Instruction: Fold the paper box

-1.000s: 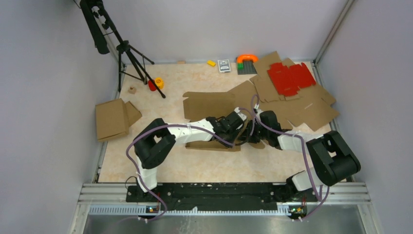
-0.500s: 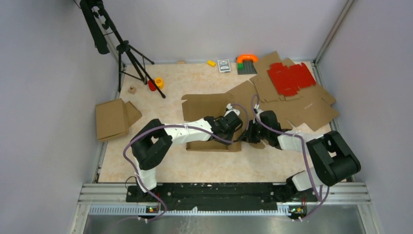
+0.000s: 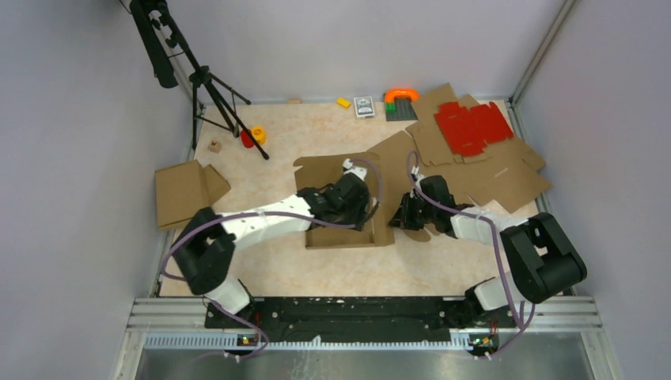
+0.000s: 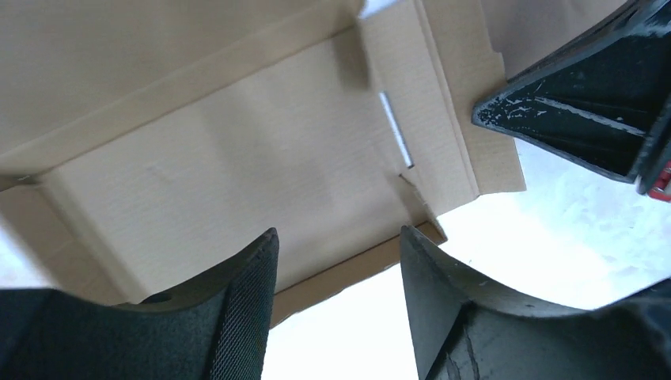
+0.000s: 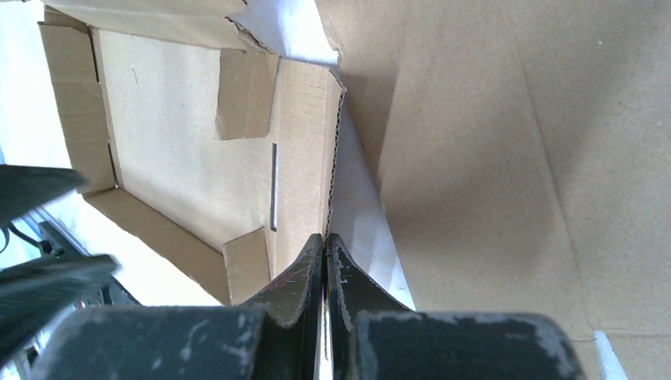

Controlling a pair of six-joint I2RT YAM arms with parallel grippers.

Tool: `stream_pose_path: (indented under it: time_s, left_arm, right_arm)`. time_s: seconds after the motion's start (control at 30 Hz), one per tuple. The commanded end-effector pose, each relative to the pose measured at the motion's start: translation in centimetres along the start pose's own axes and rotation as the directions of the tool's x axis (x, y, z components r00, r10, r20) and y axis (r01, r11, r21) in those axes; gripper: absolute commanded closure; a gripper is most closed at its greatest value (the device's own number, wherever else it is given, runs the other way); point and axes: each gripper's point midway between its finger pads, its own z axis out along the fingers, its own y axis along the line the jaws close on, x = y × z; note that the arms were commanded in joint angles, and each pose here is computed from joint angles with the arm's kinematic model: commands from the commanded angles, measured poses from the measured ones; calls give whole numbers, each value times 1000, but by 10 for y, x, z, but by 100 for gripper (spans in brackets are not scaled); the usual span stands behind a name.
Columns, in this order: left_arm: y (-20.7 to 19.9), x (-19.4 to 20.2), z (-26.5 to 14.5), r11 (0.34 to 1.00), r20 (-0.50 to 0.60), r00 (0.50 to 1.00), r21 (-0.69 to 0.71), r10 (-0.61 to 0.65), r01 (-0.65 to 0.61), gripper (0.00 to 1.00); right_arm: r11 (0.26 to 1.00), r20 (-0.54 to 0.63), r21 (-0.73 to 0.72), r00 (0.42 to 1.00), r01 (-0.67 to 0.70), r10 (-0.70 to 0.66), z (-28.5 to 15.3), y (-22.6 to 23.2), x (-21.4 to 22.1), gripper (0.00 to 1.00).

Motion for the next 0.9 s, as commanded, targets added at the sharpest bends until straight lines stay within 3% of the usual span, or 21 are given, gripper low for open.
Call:
stream_pose_path:
  time_s: [0.0,0.27,0.43,0.53,0.73,0.87]
  left_arm:
    - [20,-28,-41,993,118,988,79,-100,91,40]
    - [125,-7,-65,964,174,958,-99,-229,249,35]
    - [139,6,-61,953,159,950,-94,-270,287,34]
    - [137,10,-51,952,157,946,-67,-284,297,51]
    - [137,23,-27,949,95,949,-65,-301,307,64]
    - [135,28,-20,951,58,952,-66,-299,303,85]
  right_arm:
    - [998,52,4,996,70,-70,-5,12,-21,100]
    - [995,51,17,994,95,-96,-7,14,-29,100]
    - [995,37,23,995,96,-97,-8,14,-28,100]
    - [995,33,16,995,98,-98,-7,18,-28,100]
    - [994,28,7,993,112,-112,-7,28,-28,100]
    - [992,29,4,992,126,-126,-8,35,-30,100]
